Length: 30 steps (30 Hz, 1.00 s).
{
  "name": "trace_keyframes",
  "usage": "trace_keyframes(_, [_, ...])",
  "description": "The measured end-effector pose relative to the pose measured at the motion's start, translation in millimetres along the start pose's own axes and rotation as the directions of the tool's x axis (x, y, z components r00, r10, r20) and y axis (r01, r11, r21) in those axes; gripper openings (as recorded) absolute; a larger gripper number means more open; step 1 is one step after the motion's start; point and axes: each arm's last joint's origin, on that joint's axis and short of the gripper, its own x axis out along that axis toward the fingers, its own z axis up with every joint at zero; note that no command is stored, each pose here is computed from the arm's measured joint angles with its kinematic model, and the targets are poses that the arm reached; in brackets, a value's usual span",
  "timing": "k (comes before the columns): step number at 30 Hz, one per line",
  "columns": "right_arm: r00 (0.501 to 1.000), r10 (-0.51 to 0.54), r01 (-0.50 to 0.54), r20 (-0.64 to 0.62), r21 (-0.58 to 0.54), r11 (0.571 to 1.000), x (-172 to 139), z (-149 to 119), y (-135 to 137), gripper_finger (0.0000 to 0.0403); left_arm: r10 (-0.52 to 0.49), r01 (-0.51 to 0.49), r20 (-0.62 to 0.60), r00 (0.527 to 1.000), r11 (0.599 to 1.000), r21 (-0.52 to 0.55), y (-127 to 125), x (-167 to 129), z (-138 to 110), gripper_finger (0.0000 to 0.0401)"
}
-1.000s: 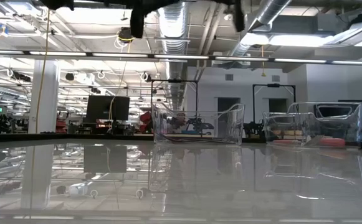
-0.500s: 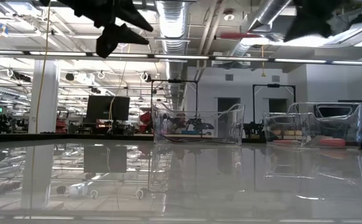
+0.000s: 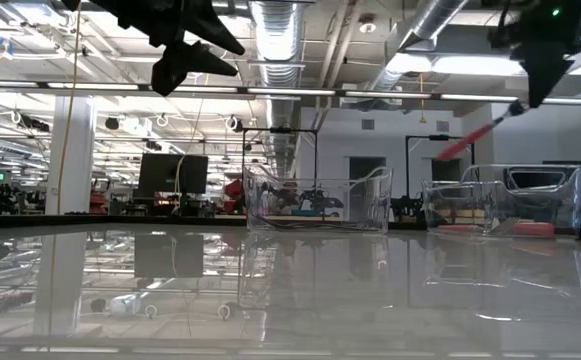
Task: Sort silverware by color (type)
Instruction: Put the pink fork into the top right transparent bin
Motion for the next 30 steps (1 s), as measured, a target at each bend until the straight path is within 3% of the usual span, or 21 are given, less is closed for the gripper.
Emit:
trace_keyframes(3, [0.993, -0.096, 0.103, -0.073, 0.115, 0.988, 7, 5, -1, 0.0020, 0.000, 0.000, 0.000, 1.000, 1.000, -0.006, 0, 0, 0, 0.0133])
trace_keyframes(10, [0.991, -0.132, 0.133, -0.029, 0.391, 0.911, 23, 15, -2, 0.0020, 0.001, -0.001, 0.000, 1.000, 1.000, -0.022, 0, 0, 0, 0.0133])
trace_keyframes(17, [0.985, -0.123, 0.165, -0.125, 0.430, 0.887, 57, 8, 8, 0.0020, -0.003, 0.003, -0.004, 1.000, 1.000, -0.022, 0, 0, 0, 0.0133])
trace_keyframes(23, [0.991, -0.110, 0.135, -0.079, 0.487, 0.863, 73, 9, 17, 0.0022, 0.002, -0.002, -0.002, 1.000, 1.000, -0.021, 0, 0, 0, 0.0132])
trace_keyframes(30, [0.994, -0.061, 0.096, -0.087, 0.488, 0.867, 78, 7, 20, 0.0117, 0.006, -0.006, -0.006, 1.000, 1.000, -0.020, 0, 0, -1, 0.0132])
